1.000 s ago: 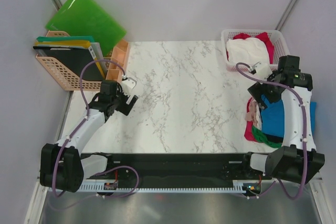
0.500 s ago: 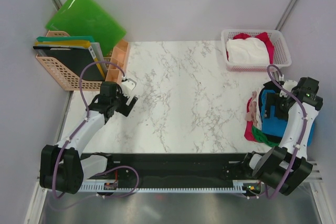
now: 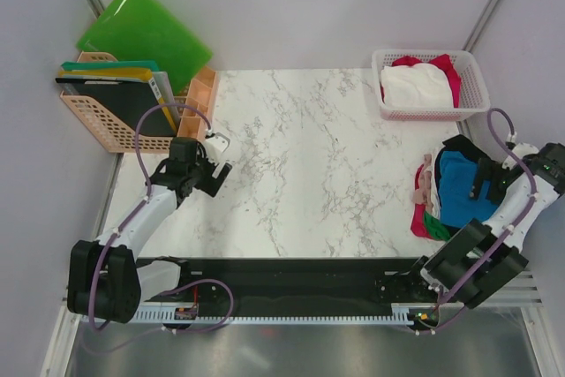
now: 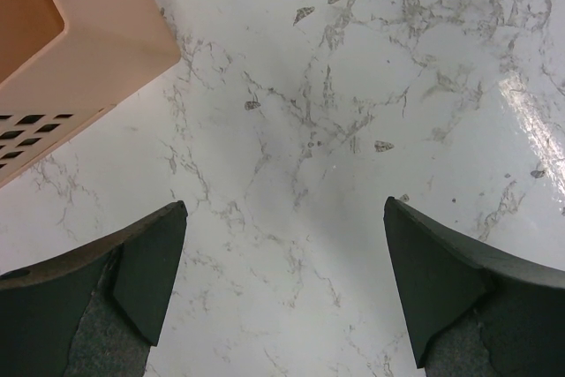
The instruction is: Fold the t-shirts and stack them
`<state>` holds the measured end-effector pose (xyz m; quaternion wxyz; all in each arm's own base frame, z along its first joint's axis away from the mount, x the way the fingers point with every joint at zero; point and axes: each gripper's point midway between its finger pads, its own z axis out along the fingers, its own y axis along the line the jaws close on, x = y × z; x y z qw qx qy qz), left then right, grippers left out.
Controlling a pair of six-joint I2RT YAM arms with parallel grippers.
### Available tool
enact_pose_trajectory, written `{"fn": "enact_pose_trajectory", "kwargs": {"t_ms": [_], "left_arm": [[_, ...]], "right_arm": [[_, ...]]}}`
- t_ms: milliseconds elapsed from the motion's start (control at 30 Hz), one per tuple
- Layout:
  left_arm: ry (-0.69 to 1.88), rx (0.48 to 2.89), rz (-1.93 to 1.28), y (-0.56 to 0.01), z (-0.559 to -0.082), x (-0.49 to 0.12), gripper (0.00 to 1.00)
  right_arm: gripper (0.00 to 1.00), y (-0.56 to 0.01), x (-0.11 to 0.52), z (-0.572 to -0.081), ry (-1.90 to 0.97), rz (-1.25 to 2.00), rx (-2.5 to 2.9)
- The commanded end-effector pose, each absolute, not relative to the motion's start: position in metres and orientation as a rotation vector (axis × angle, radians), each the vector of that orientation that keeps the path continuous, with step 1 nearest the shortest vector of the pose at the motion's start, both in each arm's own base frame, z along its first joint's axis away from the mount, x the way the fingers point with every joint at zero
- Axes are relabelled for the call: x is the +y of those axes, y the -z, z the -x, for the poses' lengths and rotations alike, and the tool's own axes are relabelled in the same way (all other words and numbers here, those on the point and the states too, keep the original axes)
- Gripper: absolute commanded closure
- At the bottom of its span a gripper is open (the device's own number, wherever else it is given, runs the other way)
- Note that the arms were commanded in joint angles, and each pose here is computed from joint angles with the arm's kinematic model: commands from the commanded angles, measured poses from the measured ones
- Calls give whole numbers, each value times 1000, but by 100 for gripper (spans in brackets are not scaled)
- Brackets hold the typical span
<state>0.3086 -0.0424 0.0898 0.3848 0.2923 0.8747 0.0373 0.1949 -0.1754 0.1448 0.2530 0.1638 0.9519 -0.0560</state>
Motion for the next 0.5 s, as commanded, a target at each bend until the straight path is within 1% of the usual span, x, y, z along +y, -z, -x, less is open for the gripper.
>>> {"fn": "enact_pose_trajectory", "kwargs": {"t_ms": [0,100,300,467], "left_arm": [[-95,2177,-742,-102,-323,-45,0],[-92,2184,-744,-102,-327,-47,0],[-77,2171,-727,-113,-335,-50,0],[-90,2177,-722,-113,-338,-49,0]], "right_arm": [[2,-125,-192,-191,61,-442,2626],[3,-96,-190,-185,-46,-449,2710],[5,-48,-204,-189,-117,-450,2827],[7,-25,-221,-199,27,-367,2903]]}}
